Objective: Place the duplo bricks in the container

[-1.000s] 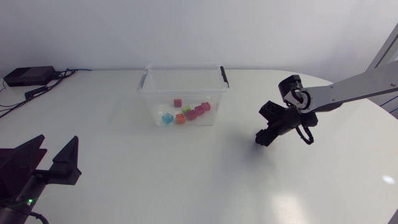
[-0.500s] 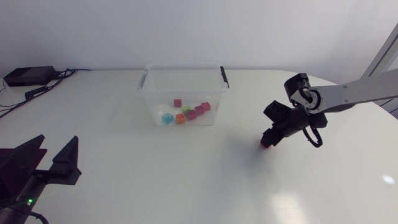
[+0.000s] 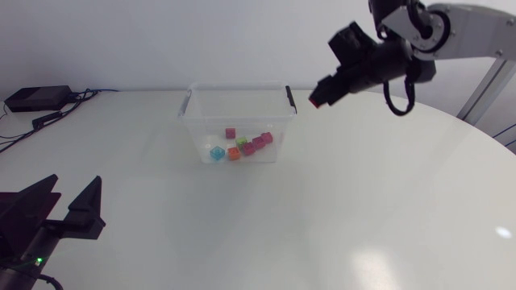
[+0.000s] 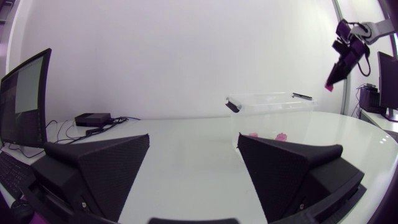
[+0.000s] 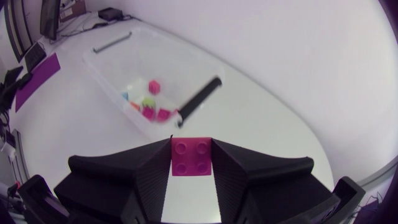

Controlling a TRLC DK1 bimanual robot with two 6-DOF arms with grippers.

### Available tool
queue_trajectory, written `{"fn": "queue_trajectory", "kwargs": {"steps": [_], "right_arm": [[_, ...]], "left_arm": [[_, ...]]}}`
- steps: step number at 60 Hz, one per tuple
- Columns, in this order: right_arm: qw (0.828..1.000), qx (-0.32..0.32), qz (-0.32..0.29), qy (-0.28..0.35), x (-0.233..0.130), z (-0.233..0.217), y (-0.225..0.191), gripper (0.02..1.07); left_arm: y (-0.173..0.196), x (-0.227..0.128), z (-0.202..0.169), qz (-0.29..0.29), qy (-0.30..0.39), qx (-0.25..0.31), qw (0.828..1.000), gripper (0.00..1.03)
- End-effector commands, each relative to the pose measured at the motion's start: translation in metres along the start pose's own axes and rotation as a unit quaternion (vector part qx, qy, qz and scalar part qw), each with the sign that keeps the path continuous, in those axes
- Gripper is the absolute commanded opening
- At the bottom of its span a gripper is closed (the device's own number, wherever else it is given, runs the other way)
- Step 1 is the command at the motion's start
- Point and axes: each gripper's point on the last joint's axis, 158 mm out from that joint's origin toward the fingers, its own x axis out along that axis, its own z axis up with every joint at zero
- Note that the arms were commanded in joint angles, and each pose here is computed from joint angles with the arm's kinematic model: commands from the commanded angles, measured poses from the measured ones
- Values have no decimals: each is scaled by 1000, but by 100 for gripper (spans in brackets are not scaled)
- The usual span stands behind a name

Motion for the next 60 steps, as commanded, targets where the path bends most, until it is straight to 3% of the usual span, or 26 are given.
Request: {"fn": "queue_trajectory", "kwargs": {"steps": [1, 12, 23, 26, 28, 30, 32, 38, 47, 60], "right_arm": [[1000, 14, 18, -10, 12, 23, 22, 19], [999, 11, 43, -25, 42, 46, 54, 21], [999, 26, 29, -12, 112, 42, 54, 29], [999, 33, 14, -16, 116, 49, 47, 45], [999, 39, 2, -16, 115, 54, 42, 75], [999, 41, -4, -16, 113, 56, 40, 94], [999, 44, -8, -22, 105, 60, 38, 103], [997, 51, -26, -48, 72, 70, 22, 103], [990, 67, -76, -99, -5, 88, -17, 103], [965, 93, -202, -136, -118, 55, -63, 103]], "left_arm": [[1, 0, -3, 1, -3, 8, 1000, 100], [1, 0, -3, 1, -3, 8, 1000, 100], [1, 0, -3, 1, -3, 8, 1000, 100], [1, 0, -3, 1, -3, 8, 1000, 100], [1, 0, -3, 1, -3, 8, 1000, 100], [1, 0, -3, 1, -3, 8, 1000, 100], [1, 0, -3, 1, -3, 8, 1000, 100], [1, 0, -3, 1, -3, 8, 1000, 100], [1, 0, -3, 1, -3, 8, 1000, 100], [1, 0, -3, 1, -3, 8, 1000, 100]]}}
